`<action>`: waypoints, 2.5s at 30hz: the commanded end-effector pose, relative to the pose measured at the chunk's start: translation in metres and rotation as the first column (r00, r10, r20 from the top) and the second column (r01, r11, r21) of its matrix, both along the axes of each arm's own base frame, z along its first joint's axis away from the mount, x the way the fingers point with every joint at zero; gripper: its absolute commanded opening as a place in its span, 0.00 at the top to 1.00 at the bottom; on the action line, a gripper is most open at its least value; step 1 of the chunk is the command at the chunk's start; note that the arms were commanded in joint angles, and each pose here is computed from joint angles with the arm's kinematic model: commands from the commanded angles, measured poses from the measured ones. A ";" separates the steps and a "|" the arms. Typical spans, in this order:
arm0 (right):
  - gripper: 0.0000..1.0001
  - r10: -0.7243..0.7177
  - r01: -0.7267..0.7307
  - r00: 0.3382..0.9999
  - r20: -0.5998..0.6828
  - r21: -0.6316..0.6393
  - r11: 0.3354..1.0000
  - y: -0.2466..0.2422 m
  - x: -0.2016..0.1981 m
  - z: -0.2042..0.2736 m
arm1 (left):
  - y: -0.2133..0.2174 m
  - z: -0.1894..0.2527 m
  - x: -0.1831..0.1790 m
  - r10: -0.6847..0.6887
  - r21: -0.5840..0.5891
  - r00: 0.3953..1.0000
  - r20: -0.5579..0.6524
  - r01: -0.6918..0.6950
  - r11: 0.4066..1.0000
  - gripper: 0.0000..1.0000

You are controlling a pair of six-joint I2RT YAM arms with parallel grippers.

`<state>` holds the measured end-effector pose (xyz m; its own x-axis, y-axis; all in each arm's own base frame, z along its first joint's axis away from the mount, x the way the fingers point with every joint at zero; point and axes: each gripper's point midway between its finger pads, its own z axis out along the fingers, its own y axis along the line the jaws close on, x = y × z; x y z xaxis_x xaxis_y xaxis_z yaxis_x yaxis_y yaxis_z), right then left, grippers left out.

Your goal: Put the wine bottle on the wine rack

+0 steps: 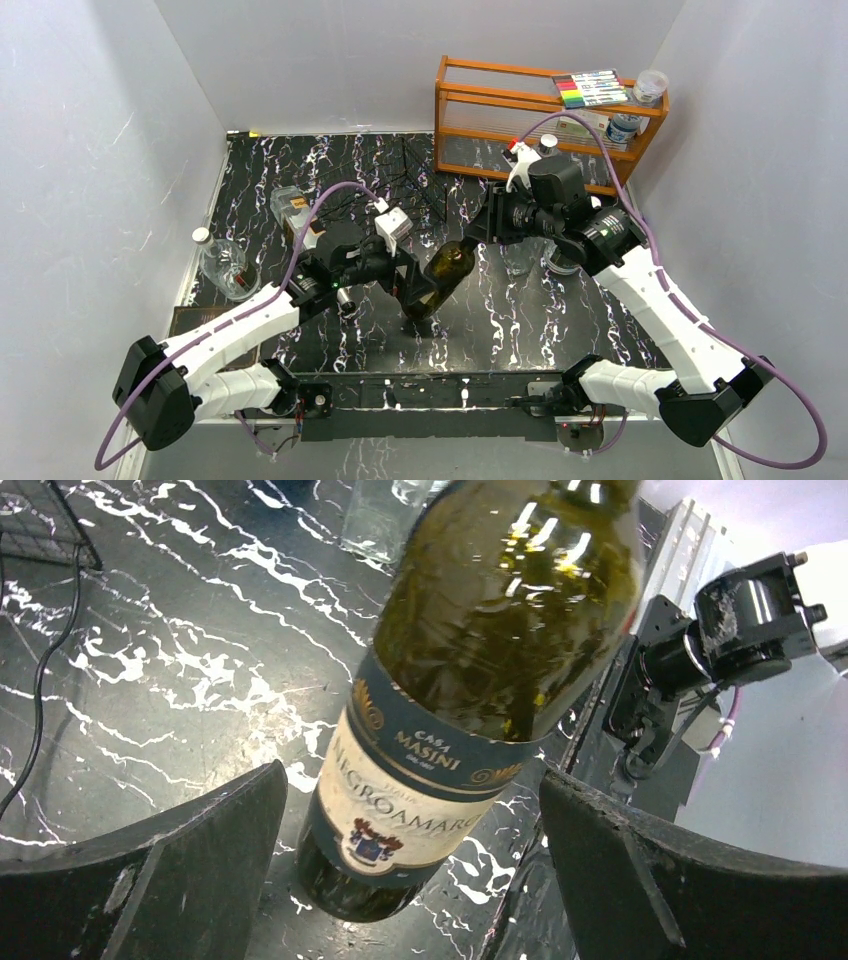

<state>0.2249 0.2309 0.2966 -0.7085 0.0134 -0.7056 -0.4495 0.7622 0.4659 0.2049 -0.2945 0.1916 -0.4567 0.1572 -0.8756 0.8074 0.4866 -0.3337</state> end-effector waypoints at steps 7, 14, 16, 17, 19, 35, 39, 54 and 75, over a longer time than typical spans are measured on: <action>1.00 0.081 -0.110 0.989 0.127 0.241 0.964 0.033 0.000 0.065 | -0.012 0.005 -0.020 -0.180 -0.007 0.978 0.104 0.182 0.983 0.04; 1.00 0.164 -0.198 0.975 0.150 0.259 0.945 0.037 -0.015 0.069 | -0.010 0.004 -0.015 -0.168 0.000 0.971 0.168 0.171 0.985 0.10; 1.00 0.184 -0.216 0.973 0.143 0.261 0.941 0.039 -0.018 0.067 | -0.010 0.001 -0.017 -0.173 -0.002 0.971 0.167 0.176 0.984 0.10; 1.00 0.187 -0.219 0.972 0.139 0.266 0.939 0.039 -0.019 0.066 | -0.010 -0.001 -0.018 -0.184 0.000 0.970 0.162 0.186 0.983 0.09; 1.00 0.191 -0.222 0.972 0.136 0.279 0.934 0.040 -0.021 0.066 | -0.012 -0.003 -0.021 -0.205 0.005 0.967 0.149 0.206 0.978 0.09; 1.00 0.200 -0.247 0.965 0.167 0.335 0.909 0.041 -0.029 0.080 | -0.013 -0.001 -0.044 -0.331 -0.026 0.916 0.227 0.345 0.938 0.06; 1.00 0.219 -0.268 0.960 0.174 0.347 0.899 0.041 -0.034 0.082 | -0.016 0.007 -0.042 -0.335 -0.034 0.906 0.260 0.355 0.934 0.47; 0.20 0.393 -0.399 0.900 0.187 -0.004 0.917 0.014 -0.046 0.050 | 0.017 0.096 0.048 -0.626 0.636 0.190 0.756 0.011 0.772 1.00; 0.28 0.360 -0.363 0.932 -0.049 -0.092 0.927 0.008 -0.047 -0.042 | -0.012 0.105 0.087 -0.703 0.698 -0.014 0.711 -0.106 0.709 1.00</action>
<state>0.1696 0.2386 0.2711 -0.6566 -0.3084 -0.6883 -0.7140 0.5482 0.4354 0.2811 -0.2882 0.2124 0.8038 0.5519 -0.2221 0.4530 -0.3258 0.8298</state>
